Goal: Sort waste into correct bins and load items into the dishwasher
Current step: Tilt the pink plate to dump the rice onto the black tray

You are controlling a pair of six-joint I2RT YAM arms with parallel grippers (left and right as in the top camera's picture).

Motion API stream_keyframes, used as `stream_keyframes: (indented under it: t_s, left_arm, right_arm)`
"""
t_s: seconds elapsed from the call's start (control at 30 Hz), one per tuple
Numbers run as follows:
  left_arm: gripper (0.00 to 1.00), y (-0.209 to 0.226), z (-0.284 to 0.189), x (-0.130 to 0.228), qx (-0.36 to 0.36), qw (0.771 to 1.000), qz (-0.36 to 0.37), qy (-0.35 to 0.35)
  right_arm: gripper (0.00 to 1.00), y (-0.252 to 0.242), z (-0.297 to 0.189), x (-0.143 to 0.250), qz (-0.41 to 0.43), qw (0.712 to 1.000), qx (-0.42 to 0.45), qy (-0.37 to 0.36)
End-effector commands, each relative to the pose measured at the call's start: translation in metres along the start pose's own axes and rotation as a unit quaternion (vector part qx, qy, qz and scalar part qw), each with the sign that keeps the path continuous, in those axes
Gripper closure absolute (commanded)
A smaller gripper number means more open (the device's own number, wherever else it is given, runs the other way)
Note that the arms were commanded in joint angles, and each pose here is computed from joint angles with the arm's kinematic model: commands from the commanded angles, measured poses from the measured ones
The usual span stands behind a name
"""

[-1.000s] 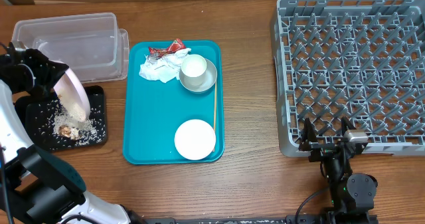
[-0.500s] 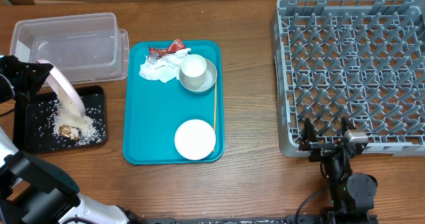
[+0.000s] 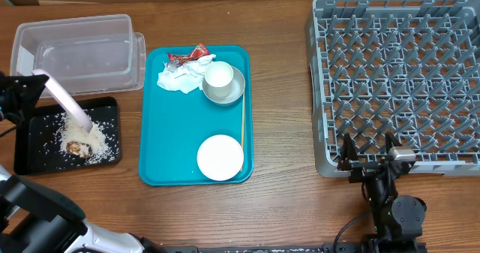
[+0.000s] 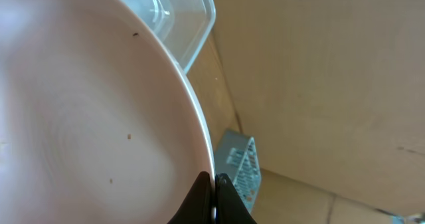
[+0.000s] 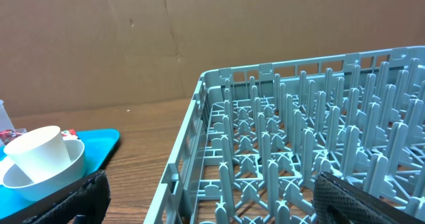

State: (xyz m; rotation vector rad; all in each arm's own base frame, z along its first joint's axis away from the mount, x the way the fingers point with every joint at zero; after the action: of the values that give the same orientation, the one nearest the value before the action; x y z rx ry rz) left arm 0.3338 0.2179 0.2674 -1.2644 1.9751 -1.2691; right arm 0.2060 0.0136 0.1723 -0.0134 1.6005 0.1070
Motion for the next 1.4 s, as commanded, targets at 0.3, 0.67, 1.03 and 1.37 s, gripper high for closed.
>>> stream_keyframes:
  t_s: [0.3, 0.67, 1.03, 1.37]
  left_arm:
    - [0.96, -0.012, -0.012, -0.005, 0.044, 0.997, 0.057, -0.004]
    - [0.96, -0.002, -0.012, -0.005, 0.013, 0.998, 0.059, -0.01]
    - [0.96, 0.006, -0.01, -0.004, -0.021, 0.995, 0.095, -0.012]
    - [0.96, 0.0, -0.011, 0.005, 0.013, 0.992, 0.124, 0.007]
  right_arm:
    - [0.0, -0.002, 0.0, 0.002, -0.003, 1.0, 0.005, -0.003]
    - [0.0, -0.002, 0.0, 0.002, -0.003, 1.0, 0.005, -0.003]
    - [0.0, -0.002, 0.0, 0.001, -0.003, 1.0, 0.005, -0.003]
    - [0.0, -0.002, 0.0, 0.001, -0.003, 1.0, 0.005, -0.003]
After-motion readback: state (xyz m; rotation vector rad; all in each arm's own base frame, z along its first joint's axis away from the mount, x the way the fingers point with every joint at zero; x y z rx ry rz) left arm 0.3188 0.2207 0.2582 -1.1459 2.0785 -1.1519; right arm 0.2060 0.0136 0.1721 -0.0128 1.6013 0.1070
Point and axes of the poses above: each gripper's point midway between its finger pads, its own z axis out along the fingers, its own y axis along the line the jaws close on, x = y × z, the point moved 4 cm from there along -z, back along the fingers, and after that the axes turned 5 degrees about -z, right-handed, at the moved point
